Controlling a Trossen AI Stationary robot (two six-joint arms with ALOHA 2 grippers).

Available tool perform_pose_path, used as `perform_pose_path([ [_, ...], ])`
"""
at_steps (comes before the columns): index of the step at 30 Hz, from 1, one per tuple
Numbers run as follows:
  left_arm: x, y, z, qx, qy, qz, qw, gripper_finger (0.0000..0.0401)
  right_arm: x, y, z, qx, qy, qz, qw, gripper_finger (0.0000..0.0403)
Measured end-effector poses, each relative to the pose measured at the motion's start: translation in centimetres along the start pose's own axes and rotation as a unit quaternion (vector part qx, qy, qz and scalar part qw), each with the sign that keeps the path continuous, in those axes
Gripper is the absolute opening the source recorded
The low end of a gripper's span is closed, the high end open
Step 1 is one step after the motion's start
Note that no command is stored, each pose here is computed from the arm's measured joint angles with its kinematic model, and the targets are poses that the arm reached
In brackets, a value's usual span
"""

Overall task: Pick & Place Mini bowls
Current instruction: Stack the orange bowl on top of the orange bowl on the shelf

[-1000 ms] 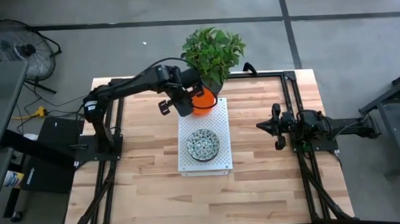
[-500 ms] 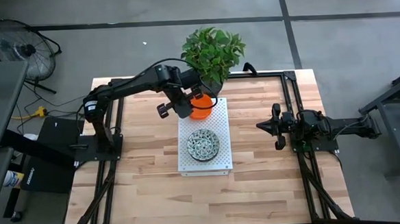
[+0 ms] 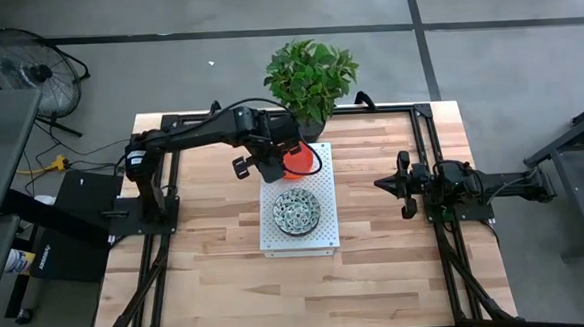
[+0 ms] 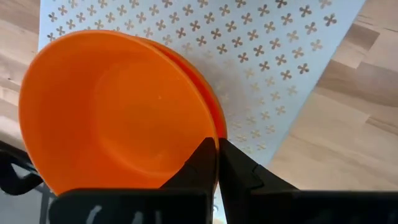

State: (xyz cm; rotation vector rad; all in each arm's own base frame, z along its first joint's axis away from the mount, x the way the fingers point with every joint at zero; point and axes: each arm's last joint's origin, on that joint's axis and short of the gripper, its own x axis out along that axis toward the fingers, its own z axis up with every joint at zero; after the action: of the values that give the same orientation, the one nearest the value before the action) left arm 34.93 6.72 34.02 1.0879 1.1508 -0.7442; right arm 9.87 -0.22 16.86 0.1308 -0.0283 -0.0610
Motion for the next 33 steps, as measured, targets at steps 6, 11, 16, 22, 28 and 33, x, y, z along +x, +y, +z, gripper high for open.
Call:
perform_pose_path([
  [6,0.0,-0.1,0.0,-0.004,0.000,-0.006,1.000,0.0019,0.0,0.0,0.0,0.000,0.000,0.000,1.000,0.0000],
  [11,0.0,-0.2,0.0,-0.004,0.001,-0.010,1.000,0.0033,0.0,0.0,0.0,0.000,0.000,0.000,1.000,0.0000],
  [16,0.0,-0.1,0.0,-0.011,0.000,-0.007,1.000,0.0066,0.0,0.0,0.0,0.000,0.000,0.000,1.000,0.0000],
  [22,0.0,-0.1,0.0,-0.012,0.003,-0.007,1.000,0.0107,0.0,0.0,0.0,0.000,0.000,0.000,1.000,0.0000],
  [28,-0.8,0.1,0.0,-0.015,0.004,0.003,1.000,0.0117,0.0,0.0,0.0,0.000,0.000,0.000,1.000,0.0000],
  [33,-2.7,0.7,0.1,-0.016,-0.007,0.041,0.999,0.0117,0.0,0.0,0.0,0.000,0.000,0.000,1.000,0.0000],
])
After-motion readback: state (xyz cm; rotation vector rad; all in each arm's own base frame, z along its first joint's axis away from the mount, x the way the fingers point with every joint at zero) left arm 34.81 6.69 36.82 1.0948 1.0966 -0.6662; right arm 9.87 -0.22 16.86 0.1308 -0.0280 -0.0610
